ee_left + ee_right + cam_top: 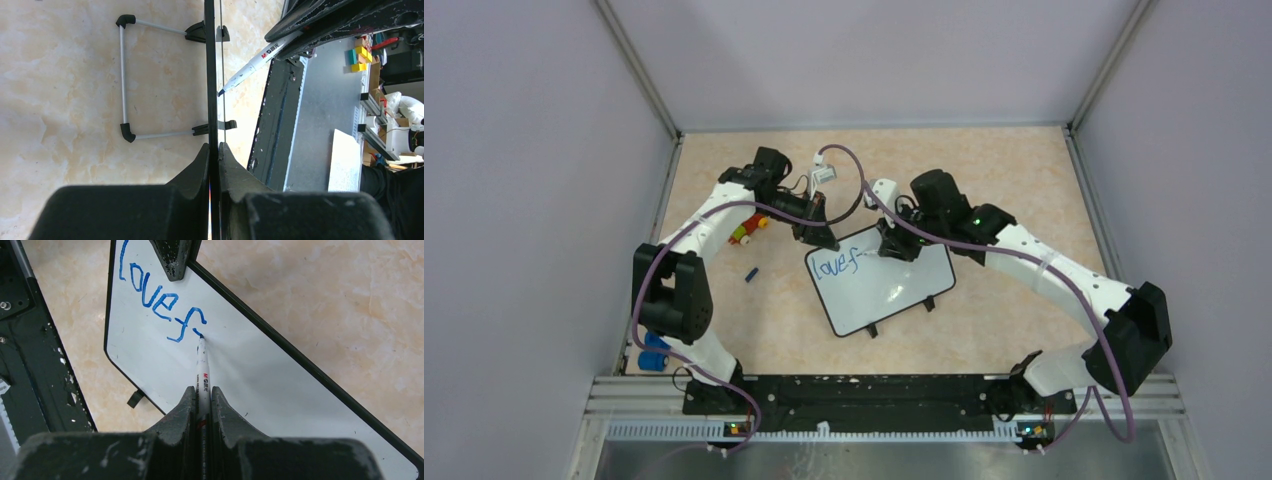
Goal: Write a sentence on the whiteboard
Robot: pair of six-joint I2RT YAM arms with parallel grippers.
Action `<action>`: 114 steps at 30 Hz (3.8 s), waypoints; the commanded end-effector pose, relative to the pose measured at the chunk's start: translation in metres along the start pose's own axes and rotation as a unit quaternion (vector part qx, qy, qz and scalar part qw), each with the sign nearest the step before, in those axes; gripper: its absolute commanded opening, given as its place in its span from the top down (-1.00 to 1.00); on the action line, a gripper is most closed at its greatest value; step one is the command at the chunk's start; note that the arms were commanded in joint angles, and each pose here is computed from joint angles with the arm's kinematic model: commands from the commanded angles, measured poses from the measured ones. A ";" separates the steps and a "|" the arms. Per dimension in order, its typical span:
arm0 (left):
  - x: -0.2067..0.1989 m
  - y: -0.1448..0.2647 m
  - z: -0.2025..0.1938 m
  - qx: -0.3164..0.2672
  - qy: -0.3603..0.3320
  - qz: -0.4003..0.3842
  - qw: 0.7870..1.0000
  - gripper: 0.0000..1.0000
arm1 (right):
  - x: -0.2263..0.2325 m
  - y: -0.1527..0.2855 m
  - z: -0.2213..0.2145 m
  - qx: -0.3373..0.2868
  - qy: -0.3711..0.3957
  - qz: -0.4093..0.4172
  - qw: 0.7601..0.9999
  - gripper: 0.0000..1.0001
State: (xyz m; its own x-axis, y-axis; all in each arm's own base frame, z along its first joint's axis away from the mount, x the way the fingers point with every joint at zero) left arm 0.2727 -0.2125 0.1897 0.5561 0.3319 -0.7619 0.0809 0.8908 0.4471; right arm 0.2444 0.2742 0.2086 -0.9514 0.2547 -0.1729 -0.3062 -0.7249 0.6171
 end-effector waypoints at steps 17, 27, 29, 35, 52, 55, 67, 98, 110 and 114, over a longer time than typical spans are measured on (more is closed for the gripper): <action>-0.012 -0.004 0.004 0.003 -0.023 -0.019 1.000 1.00 | 0.012 -0.002 -0.014 0.014 0.011 0.019 1.000 1.00; -0.012 -0.004 0.004 0.002 -0.022 -0.019 1.000 1.00 | 0.004 0.006 -0.009 0.013 0.015 -0.006 1.000 1.00; -0.012 -0.003 0.004 0.002 -0.023 -0.019 1.000 1.00 | 0.001 0.007 -0.004 0.008 0.017 -0.010 1.000 1.00; -0.014 -0.003 0.003 0.001 -0.023 -0.020 1.000 1.00 | -0.002 0.015 0.018 -0.018 0.020 -0.009 1.000 1.00; -0.014 -0.002 0.003 0.001 -0.024 -0.021 0.999 1.00 | -0.012 0.010 0.031 -0.026 0.020 -0.018 0.999 1.00; -0.015 -0.002 0.004 0.001 -0.025 -0.021 0.999 1.00 | -0.014 0.008 0.029 -0.022 0.021 -0.022 0.999 1.00; -0.014 -0.002 0.004 0.002 -0.024 -0.020 1.000 1.00 | -0.017 0.000 0.024 -0.012 0.018 -0.023 1.000 1.00; -0.014 -0.001 0.004 0.000 -0.027 -0.015 1.000 1.00 | -0.024 0.012 0.022 -0.017 0.014 -0.030 0.999 1.00; -0.013 -0.002 0.004 0.002 -0.025 -0.017 1.000 1.00 | -0.009 0.011 -0.003 0.005 0.002 -0.013 1.000 1.00; -0.014 -0.002 0.004 0.001 -0.027 -0.016 1.000 1.00 | -0.005 0.012 -0.010 0.011 0.001 -0.011 1.000 1.00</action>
State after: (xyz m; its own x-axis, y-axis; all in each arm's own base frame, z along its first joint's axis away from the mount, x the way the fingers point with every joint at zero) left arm 0.2725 -0.2125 0.1896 0.5560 0.3342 -0.7611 0.0812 0.8894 0.4498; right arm 0.2444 0.2648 0.2042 -0.9541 0.2583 -0.1516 -0.2937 -0.7073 0.6430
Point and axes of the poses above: each gripper's point midway between its finger pads, its own y axis back along the fingers, its own x axis along the line the jaws close on, z = x × y, the point moved 2 cm from there along y, back along the fingers, and after that the axes turned 14 degrees about y, right-handed, at the moved point
